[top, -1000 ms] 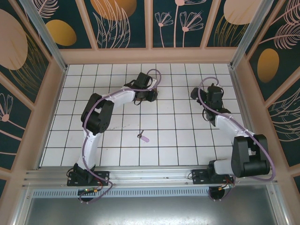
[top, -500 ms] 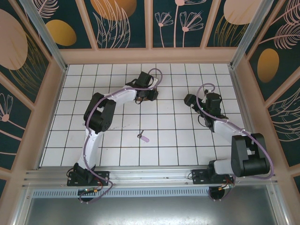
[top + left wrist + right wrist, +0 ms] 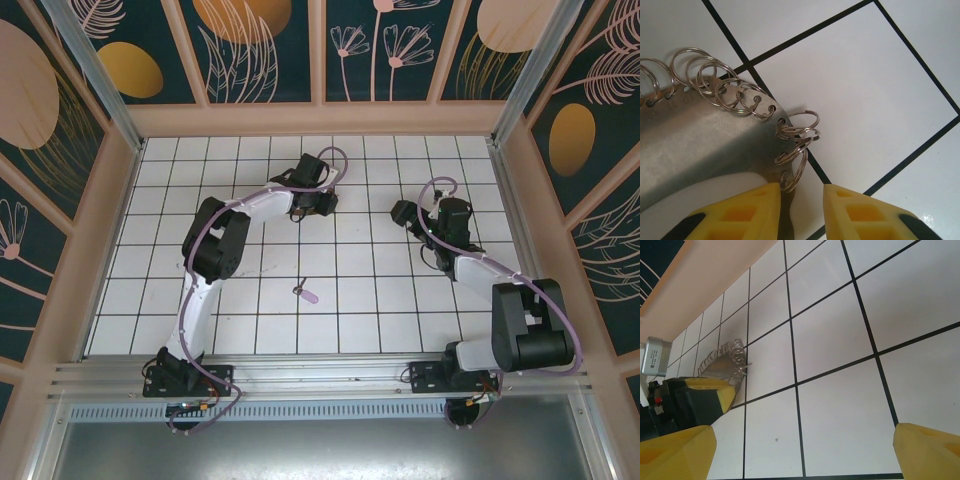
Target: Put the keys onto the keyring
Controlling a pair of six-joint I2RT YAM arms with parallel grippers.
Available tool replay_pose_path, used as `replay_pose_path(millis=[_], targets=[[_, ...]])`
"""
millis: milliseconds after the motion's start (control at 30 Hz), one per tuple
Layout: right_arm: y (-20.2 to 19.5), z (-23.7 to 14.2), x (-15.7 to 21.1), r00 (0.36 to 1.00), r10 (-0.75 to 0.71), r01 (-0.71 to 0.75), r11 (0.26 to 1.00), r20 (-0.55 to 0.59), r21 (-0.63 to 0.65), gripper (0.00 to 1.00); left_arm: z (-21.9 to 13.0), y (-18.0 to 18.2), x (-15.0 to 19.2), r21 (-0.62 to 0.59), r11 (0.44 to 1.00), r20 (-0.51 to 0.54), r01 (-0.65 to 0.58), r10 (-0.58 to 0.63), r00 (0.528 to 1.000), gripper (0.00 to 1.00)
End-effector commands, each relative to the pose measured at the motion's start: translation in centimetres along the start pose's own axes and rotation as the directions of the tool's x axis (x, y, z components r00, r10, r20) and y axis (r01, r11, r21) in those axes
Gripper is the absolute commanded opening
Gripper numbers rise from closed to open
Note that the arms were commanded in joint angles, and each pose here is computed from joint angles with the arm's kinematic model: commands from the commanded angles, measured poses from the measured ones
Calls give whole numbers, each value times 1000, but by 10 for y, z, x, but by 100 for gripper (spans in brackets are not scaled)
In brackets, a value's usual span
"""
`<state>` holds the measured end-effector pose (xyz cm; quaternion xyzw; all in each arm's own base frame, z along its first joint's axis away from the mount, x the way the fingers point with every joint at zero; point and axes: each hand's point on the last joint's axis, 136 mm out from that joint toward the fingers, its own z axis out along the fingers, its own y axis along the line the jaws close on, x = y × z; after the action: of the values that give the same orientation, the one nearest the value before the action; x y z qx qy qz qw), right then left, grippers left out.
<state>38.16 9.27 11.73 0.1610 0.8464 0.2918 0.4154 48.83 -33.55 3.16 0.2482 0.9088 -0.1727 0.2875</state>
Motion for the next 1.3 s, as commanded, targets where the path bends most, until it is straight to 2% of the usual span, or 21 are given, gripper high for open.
replay_pose_path(millis=[0, 300, 533, 833, 1033, 1267], targets=[[3, 2, 3, 1000, 0, 0, 1000, -1, -25, 91, 8, -4, 4, 18, 1000, -23, -18, 18, 1000, 27], [4, 3, 3, 1000, 6, -6, 999, -2, -33, 91, 14, -1, 3, 5, 1000, -25, -20, 20, 999, 20], [10, -2, -7, 999, 33, -31, 999, 42, -36, 98, 7, -3, 1, 8, 1000, -20, -23, 24, 1000, 0], [51, -7, 0, 999, -38, 34, 985, -16, -171, 97, -44, -22, -21, 70, 997, 77, -22, 17, 997, 0], [84, -14, 14, 995, -89, 71, 955, -50, -287, 90, -67, -31, -6, 114, 993, 70, 16, -24, 997, 0], [114, -19, 35, 985, -151, 106, 906, -81, -409, 81, -94, -44, 5, 180, 983, 138, 14, -39, 990, 0]])
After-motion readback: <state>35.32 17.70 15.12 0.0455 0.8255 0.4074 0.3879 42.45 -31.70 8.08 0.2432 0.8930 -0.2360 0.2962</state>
